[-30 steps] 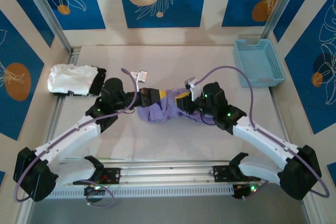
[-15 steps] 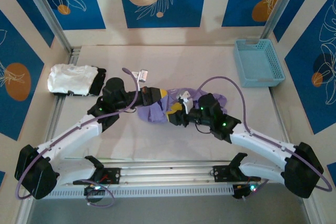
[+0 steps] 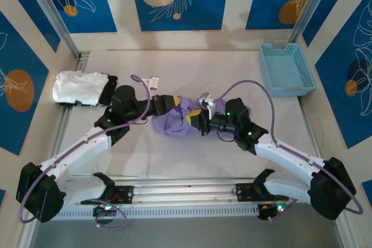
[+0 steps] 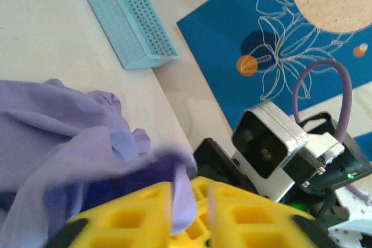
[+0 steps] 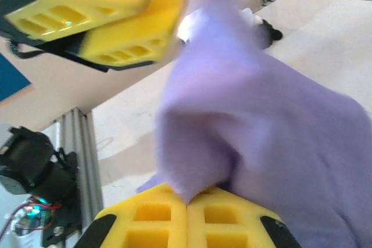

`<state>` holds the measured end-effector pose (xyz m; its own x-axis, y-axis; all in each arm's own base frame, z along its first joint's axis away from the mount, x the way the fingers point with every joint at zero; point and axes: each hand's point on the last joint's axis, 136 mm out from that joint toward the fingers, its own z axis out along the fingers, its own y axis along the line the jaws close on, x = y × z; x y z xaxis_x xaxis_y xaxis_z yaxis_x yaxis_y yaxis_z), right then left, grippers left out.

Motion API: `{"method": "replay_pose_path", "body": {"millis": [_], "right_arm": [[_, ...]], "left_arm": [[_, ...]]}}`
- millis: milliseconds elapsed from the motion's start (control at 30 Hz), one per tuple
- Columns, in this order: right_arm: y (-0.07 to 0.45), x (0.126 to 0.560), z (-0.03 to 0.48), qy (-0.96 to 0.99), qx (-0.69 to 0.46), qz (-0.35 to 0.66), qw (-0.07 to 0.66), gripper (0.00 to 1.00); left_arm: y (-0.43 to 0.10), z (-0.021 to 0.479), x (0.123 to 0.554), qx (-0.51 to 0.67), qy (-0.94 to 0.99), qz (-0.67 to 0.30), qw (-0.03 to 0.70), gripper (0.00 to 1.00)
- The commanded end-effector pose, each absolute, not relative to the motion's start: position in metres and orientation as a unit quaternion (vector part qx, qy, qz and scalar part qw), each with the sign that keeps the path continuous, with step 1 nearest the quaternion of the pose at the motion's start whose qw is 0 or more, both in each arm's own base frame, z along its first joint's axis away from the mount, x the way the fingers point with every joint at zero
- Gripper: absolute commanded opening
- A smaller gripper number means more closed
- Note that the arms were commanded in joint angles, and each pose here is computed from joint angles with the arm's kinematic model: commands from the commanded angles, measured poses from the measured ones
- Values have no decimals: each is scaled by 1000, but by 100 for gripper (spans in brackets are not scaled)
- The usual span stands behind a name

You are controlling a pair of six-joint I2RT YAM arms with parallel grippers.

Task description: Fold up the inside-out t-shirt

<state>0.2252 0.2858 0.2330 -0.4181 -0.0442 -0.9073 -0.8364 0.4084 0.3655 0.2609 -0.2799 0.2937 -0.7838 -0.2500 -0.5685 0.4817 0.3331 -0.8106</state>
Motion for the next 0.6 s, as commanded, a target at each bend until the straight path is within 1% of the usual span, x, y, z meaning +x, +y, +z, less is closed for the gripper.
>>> {"method": "replay_pose_path", "body": {"millis": [0, 67, 167, 267, 433, 567], "right_arm": [[284, 208, 248, 677, -324, 504, 428, 0], [280, 208, 249, 675, -321, 514, 421, 0], [275, 210, 250, 674, -319, 519, 419, 0], [270, 212, 250, 674, -314, 519, 421, 0], [261, 217, 250, 676, -303, 519, 425, 0], [258, 219, 250, 681, -296, 515, 429, 0]], "left_arm": [[-277, 283, 264, 90, 757, -561, 322, 33], [-281, 280, 261, 107, 757, -564, 313, 38], [-283, 277, 257, 126, 757, -562, 309, 42], [-279, 266, 255, 135, 773, -535, 314, 46], [-279, 239, 245, 160, 806, -485, 299, 50], [-284, 227, 233, 182, 814, -476, 280, 52]]}}
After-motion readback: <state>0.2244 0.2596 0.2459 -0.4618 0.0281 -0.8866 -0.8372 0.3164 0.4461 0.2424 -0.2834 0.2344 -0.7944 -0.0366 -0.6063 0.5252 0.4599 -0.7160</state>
